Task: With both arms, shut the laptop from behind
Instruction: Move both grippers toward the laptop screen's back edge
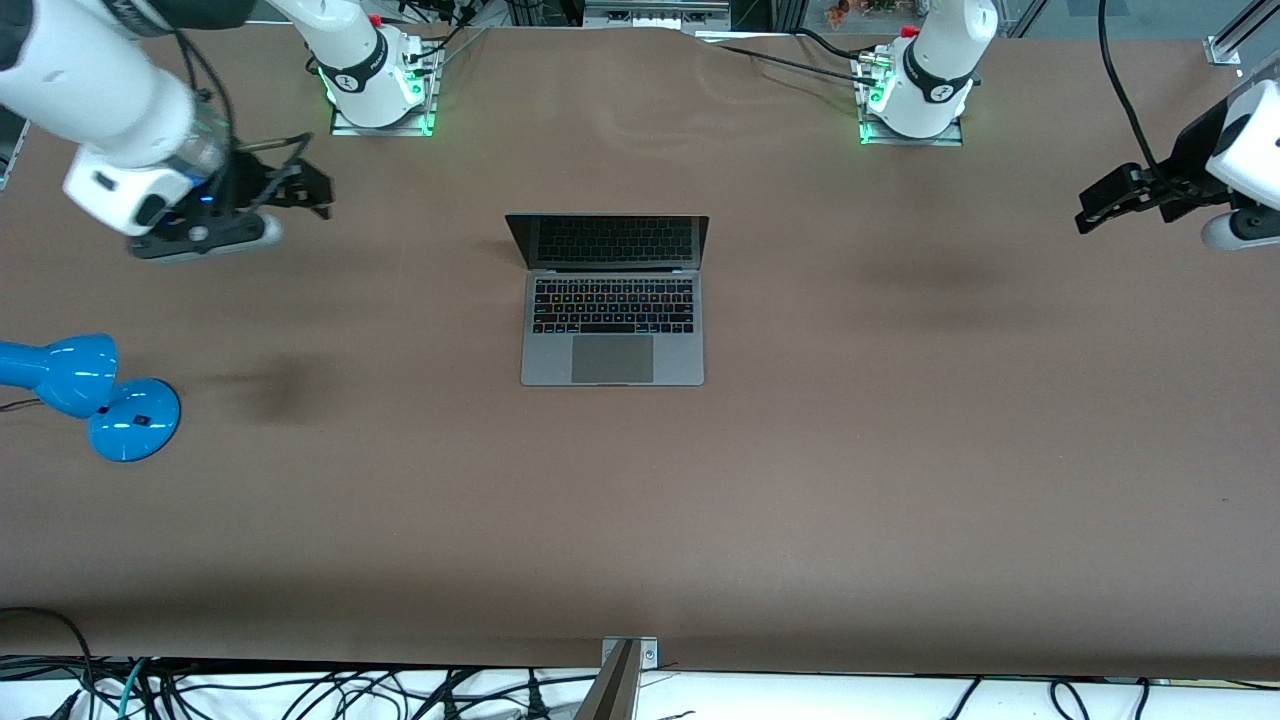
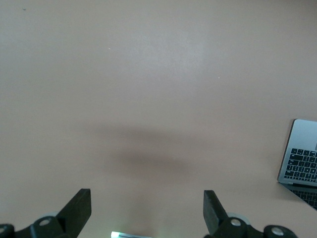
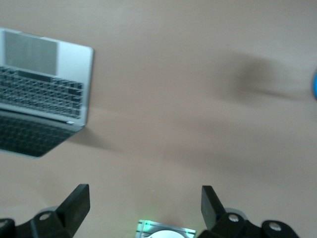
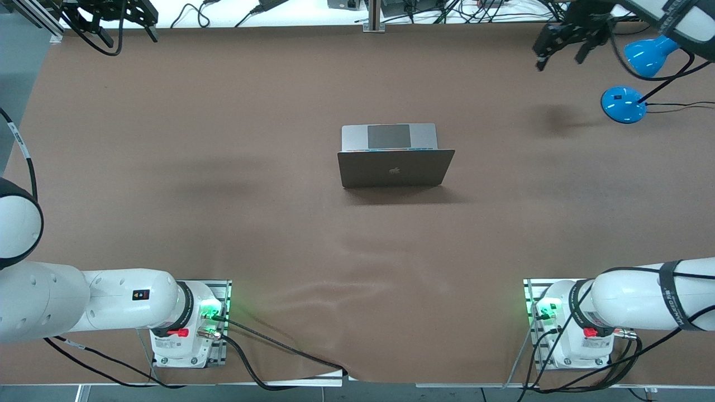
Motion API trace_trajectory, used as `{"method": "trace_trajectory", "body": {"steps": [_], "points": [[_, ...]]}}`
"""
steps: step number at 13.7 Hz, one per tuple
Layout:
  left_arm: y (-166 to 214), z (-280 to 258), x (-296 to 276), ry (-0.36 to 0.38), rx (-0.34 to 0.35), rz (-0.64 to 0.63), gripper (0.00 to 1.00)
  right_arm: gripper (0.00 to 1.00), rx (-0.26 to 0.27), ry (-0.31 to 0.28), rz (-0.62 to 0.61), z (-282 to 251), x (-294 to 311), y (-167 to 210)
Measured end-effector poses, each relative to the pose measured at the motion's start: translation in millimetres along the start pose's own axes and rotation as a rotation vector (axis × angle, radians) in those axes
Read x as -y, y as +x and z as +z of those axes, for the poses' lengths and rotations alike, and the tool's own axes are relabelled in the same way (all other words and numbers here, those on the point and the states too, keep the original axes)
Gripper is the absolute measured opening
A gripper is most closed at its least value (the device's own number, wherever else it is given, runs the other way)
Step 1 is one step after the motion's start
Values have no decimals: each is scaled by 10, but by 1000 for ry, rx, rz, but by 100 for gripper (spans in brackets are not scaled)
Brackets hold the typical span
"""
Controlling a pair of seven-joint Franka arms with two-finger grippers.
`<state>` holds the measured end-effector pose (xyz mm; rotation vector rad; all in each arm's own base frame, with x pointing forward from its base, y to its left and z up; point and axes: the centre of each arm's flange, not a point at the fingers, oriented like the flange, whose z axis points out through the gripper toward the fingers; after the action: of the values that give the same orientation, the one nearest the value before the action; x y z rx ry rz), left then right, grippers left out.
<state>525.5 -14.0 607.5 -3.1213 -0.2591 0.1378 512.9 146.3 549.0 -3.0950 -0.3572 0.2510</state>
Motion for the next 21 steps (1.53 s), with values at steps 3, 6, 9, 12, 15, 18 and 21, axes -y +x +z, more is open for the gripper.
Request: {"method": "trace_trajectory", "body": {"steps": [3,6,9,12,15,18,21], "points": [[-11,217,-445,14,44,80,100,100,18,42,-71,78,475,-9],[-1,573,-895,10,118,131,100,100,49,93,-90,224,883,1],[36,839,-1131,-40,189,99,100,100,71,135,-31,371,1164,29],[-190,1073,-1703,-10,235,73,100,100,96,131,60,514,1471,16],[-646,1309,-2338,39,259,70,100,90,151,132,114,726,1680,16],[-888,1498,-2611,-5,304,37,100,57,237,179,148,1012,1757,30],[-1044,1756,-2750,-29,330,-8,100,22,296,179,150,1285,1795,60]]}}
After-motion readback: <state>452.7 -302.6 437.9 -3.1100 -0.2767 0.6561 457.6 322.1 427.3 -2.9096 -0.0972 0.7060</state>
